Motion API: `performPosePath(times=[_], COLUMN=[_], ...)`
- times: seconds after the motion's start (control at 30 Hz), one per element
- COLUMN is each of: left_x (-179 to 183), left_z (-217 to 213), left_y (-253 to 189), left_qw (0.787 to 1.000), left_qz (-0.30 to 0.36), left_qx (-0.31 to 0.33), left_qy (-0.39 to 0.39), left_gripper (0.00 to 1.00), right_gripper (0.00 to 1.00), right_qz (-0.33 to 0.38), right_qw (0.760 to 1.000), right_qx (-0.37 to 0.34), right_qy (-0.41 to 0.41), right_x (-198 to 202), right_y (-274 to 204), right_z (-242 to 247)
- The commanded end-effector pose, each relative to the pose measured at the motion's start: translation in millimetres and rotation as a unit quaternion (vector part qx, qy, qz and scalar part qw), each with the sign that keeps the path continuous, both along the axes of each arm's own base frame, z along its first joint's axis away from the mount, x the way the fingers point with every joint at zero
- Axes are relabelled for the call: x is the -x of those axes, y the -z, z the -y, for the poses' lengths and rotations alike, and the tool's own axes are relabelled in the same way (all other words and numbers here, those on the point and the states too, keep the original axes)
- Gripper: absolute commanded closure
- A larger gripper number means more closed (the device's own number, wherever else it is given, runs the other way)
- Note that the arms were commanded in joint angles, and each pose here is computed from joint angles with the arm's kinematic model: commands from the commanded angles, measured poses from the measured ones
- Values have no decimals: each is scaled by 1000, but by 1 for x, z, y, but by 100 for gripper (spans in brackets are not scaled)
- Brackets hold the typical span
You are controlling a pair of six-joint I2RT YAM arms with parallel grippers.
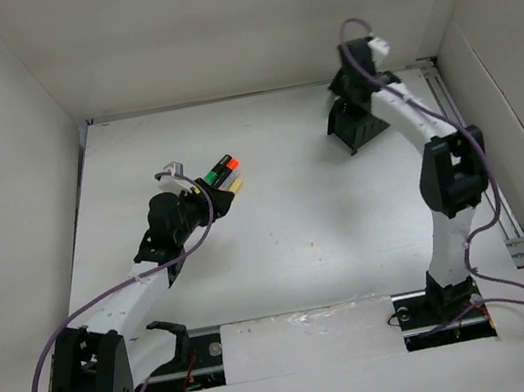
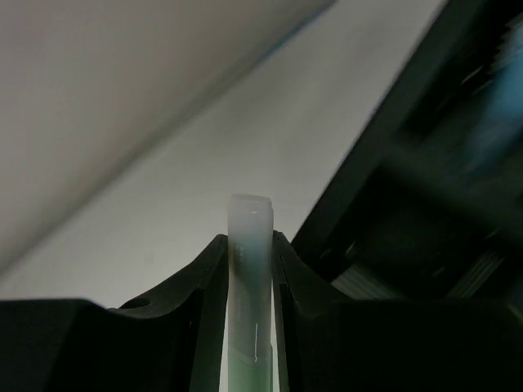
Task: Sort the stationery into containers
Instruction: Place the pen in the storage box.
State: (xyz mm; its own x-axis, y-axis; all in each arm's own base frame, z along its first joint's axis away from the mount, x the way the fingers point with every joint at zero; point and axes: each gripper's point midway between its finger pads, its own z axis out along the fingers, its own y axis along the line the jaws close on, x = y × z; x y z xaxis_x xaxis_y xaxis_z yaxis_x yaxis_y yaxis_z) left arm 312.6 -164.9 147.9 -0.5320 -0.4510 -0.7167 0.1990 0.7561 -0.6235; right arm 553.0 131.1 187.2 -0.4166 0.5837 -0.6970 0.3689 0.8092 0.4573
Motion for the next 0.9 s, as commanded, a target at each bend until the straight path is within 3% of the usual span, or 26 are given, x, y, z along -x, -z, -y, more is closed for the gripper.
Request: performPosePath(times=[0.0,0.1,0.3,0.67,0.87], left_x=[-6,-4,-6,-11,-9], left_z=[11,12,14,14,15], left_y=[-30,-30,-25,-24,-28], left_qw=[998,998,998,999,998], left_qz=[46,46,39,39,44], left_qx=[15,16,15,14,16], left_qy=[27,32,37,31,35], left_gripper=[47,47,47,47,47], right_gripper=[100,100,100,100,100], right_qz=[68,95,102,74,73], right_qw=[987,965,931,895,890], right_qx=[-9,22,110,231,252], right_qy=[148,244,334,375,373], right_x=[-21,-20,-21,-21,-22], right_y=[-52,-72,-86,-70,-68], right_z=[104,167,217,232,225])
